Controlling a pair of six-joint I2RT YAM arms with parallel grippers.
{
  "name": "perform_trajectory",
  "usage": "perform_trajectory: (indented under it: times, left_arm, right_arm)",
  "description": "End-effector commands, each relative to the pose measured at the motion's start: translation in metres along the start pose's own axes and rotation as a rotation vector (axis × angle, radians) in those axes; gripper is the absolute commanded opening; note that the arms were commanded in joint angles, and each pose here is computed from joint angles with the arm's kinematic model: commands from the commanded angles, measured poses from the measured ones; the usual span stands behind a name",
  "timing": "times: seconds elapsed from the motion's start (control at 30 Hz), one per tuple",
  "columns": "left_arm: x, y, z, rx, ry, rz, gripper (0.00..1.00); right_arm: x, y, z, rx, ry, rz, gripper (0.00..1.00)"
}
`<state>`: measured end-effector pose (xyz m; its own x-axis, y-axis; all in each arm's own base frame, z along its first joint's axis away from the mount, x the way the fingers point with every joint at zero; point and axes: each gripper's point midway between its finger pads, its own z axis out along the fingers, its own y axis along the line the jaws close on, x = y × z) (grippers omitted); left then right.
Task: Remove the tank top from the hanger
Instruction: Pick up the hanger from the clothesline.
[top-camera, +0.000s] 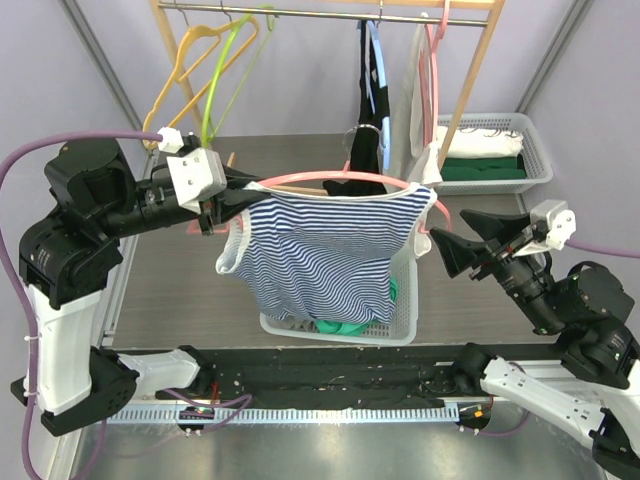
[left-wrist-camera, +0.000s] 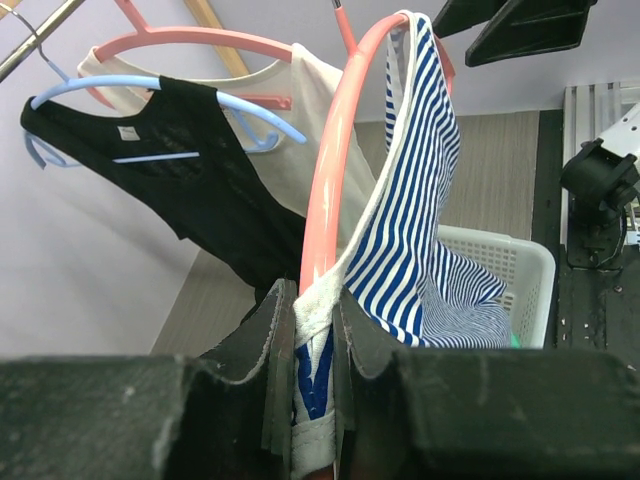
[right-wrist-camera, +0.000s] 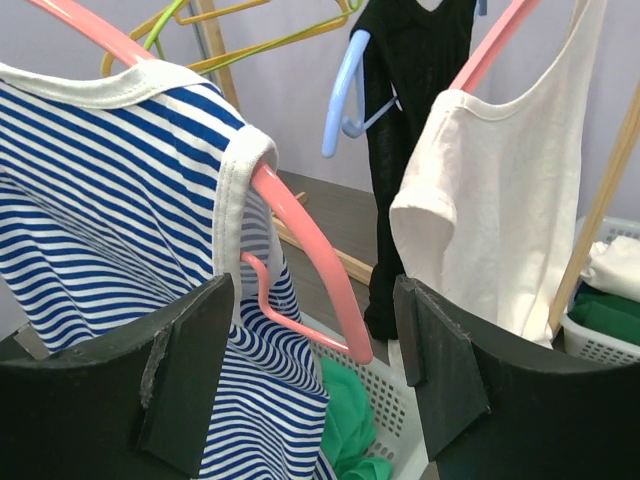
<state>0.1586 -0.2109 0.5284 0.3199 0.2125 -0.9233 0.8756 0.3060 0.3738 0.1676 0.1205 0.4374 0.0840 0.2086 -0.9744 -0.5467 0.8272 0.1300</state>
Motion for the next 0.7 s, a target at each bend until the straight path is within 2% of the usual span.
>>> perform_trajectory:
  times: [0.0, 0.17, 0.27, 0.3, 0.57, 0.67]
  left_arm:
    - [-0.033, -0.007, -0.013, 0.016, -0.109, 0.028, 0.00]
    - [-0.031, -0.023, -0.014, 0.096, -0.112, -0.013, 0.00]
    - [-0.025, -0.029, -0.013, 0.122, -0.100, -0.028, 0.00]
    - [-0.024, -0.029, -0.012, 0.125, -0.097, -0.028, 0.00]
    - [-0.028, -0.032, -0.015, 0.145, -0.107, -0.004, 0.00]
    - [-0.030, -0.037, -0.020, 0.160, -0.110, 0.019, 0.00]
  right_arm:
    - [-0.019, 0.007, -0.010, -0.071, -0.025, -0.078, 0.73]
    - [-0.050, 0.016, -0.020, -0.146, -0.051, -0.178, 0.74]
    - [-0.071, 0.032, -0.030, -0.248, -0.069, -0.206, 0.75]
    - [-0.069, 0.047, -0.032, -0.335, -0.060, -0.214, 0.75]
    - [-0.023, 0.091, -0.015, -0.585, 0.207, -0.251, 0.74]
    - [-0.021, 0.096, -0.012, -0.612, 0.239, -0.252, 0.72]
